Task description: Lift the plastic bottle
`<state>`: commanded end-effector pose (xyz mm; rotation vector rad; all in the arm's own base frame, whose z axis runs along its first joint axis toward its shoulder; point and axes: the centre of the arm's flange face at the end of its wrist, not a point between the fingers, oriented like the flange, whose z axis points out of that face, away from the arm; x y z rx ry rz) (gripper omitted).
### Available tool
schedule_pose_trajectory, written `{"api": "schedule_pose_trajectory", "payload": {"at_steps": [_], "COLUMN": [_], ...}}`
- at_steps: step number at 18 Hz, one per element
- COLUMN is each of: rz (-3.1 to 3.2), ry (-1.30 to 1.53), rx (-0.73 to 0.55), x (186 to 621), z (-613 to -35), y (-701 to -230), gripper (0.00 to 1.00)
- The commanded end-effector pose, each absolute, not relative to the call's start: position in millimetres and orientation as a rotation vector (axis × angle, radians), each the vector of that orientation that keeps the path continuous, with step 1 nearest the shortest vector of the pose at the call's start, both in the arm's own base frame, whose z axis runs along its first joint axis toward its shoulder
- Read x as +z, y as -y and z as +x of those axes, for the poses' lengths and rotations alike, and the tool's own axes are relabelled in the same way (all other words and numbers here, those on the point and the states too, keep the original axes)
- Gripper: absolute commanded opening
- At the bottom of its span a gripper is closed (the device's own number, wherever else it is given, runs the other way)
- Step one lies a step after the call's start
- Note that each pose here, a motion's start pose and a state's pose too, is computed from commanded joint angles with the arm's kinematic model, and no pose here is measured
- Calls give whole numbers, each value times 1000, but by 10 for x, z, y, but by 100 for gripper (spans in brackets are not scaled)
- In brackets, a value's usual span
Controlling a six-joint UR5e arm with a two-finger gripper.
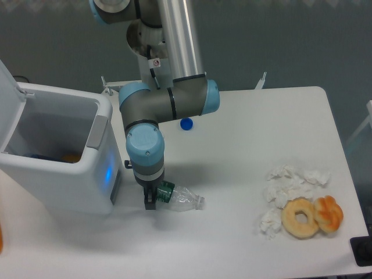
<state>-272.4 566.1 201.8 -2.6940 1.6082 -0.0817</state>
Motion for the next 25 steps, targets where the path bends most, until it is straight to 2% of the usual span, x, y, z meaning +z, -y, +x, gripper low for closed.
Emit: {"api": "schedule_pose_trajectory", "payload": {"at_steps": [10,17,25], "rz": [-2725,-2729,-2731], "ry": [-1557,-1551,-1549], "rx": [-67,-69,-66], "x": [2062,2049,2059], "z": [-2738,-2742,-2743], "y": [-5675,-5680,-5678], "gripper": [81,70,70]}}
